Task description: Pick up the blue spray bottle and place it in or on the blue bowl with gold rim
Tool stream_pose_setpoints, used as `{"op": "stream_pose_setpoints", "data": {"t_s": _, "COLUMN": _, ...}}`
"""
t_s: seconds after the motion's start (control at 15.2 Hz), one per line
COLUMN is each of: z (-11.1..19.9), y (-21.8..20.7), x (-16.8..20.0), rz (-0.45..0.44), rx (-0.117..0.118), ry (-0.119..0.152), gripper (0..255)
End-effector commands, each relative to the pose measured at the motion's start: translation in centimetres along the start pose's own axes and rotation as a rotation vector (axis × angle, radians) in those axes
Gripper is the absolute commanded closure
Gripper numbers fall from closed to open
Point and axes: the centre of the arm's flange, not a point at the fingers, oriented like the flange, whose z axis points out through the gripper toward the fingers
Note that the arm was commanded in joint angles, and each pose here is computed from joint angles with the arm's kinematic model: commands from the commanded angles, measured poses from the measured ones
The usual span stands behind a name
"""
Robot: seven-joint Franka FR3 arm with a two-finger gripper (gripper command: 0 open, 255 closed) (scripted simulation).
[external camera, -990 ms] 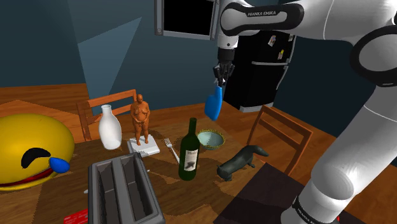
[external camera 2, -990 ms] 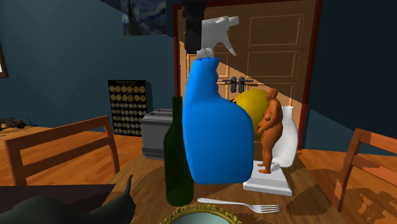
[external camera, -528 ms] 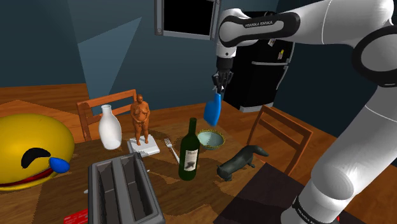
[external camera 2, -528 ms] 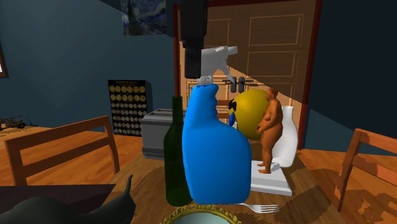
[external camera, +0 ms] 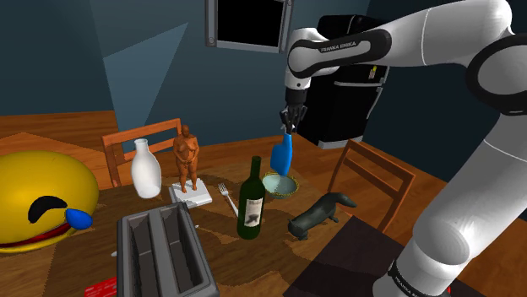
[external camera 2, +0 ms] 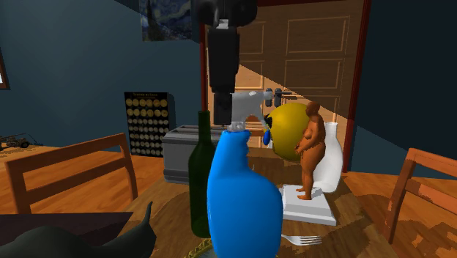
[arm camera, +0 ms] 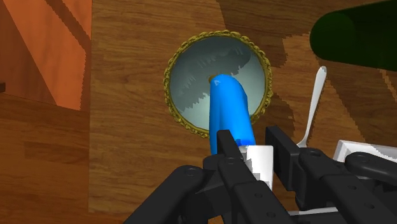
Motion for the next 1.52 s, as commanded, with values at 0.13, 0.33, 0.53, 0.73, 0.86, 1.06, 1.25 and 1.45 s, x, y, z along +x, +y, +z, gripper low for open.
{"op": "stream_pose_setpoints", "data": {"t_s": 0.13, "z": 2.1, "y": -0.2, "x": 0.0, "rz": 0.000, "rx": 0.000, "ry": 0.001, "gripper": 255}}
{"op": "stream_pose_setpoints", "data": {"t_s": 0.33, "z": 3.7, "y": -0.3, "x": 0.0, "rz": 0.000, "rx": 0.000, "ry": 0.001, "gripper": 255}}
{"op": "stream_pose_setpoints", "data": {"t_s": 0.53, "z": 3.7, "y": -0.3, "x": 0.0, "rz": 0.000, "rx": 0.000, "ry": 0.001, "gripper": 255}}
{"op": "stream_pose_setpoints", "data": {"t_s": 0.73, "z": 3.7, "y": -0.3, "x": 0.0, "rz": 0.000, "rx": 0.000, "ry": 0.001, "gripper": 255}}
{"op": "stream_pose_setpoints", "data": {"t_s": 0.86, "z": 3.7, "y": -0.3, "x": 0.0, "rz": 0.000, "rx": 0.000, "ry": 0.001, "gripper": 255}}
{"op": "stream_pose_setpoints", "data": {"t_s": 1.06, "z": 3.7, "y": -0.3, "x": 0.0, "rz": 0.000, "rx": 0.000, "ry": 0.001, "gripper": 0}}
{"op": "stream_pose_setpoints", "data": {"t_s": 1.25, "z": 3.7, "y": -0.3, "x": 0.0, "rz": 0.000, "rx": 0.000, "ry": 0.001, "gripper": 0}}
{"op": "stream_pose_setpoints", "data": {"t_s": 1.45, "z": -0.2, "y": -0.3, "x": 0.0, "rz": 0.000, "rx": 0.000, "ry": 0.001, "gripper": 0}}
